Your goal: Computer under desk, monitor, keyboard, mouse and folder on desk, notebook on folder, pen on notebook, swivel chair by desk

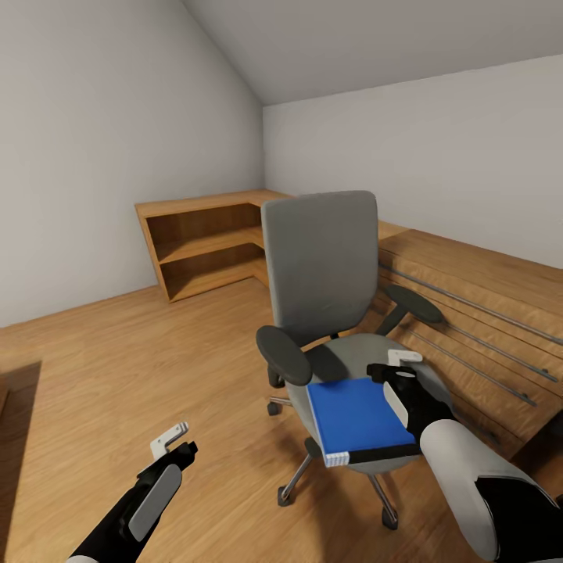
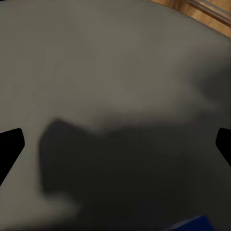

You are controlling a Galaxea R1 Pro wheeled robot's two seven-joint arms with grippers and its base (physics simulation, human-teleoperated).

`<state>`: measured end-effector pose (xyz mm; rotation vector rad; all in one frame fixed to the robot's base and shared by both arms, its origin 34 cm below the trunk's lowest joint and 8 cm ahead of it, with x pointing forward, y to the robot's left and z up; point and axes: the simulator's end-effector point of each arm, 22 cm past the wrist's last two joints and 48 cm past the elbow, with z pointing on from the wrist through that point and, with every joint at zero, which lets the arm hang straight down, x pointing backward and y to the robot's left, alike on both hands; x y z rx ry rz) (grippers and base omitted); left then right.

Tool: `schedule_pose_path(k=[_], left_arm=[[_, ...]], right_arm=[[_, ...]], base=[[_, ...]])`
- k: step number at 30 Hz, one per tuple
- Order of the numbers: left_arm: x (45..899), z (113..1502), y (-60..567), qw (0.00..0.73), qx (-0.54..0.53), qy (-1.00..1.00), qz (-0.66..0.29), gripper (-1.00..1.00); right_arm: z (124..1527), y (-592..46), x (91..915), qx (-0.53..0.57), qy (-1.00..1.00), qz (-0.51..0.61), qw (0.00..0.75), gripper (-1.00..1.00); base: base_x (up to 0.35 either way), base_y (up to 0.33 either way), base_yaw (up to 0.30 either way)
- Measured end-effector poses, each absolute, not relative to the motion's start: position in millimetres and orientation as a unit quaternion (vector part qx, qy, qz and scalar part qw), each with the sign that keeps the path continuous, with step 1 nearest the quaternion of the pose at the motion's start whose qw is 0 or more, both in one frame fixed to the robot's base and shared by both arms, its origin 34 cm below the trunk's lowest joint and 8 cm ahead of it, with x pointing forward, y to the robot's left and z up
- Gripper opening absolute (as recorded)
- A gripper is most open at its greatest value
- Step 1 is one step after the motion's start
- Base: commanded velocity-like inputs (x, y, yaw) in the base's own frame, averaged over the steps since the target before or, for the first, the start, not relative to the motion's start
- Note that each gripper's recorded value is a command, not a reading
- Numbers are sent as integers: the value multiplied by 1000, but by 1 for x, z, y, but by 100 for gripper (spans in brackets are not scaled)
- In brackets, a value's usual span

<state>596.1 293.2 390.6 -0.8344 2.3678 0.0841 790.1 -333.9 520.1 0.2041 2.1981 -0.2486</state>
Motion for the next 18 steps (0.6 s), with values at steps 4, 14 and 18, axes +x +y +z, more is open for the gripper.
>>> schedule_pose_path(k=[4, 14, 18], left_arm=[[596, 391, 293, 310, -316, 896, 32, 100], [596, 390, 293, 309, -315, 897, 31, 100], [596, 390, 293, 309, -316, 896, 31, 100]], right_arm=[[520, -334, 790, 82, 887, -100, 444, 100], [519, -333, 790, 84, 887, -98, 444, 100], [520, -333, 790, 83, 886, -100, 445, 100]], base=[[-5, 0, 0], [-87, 0, 0], [-49, 0, 0]])
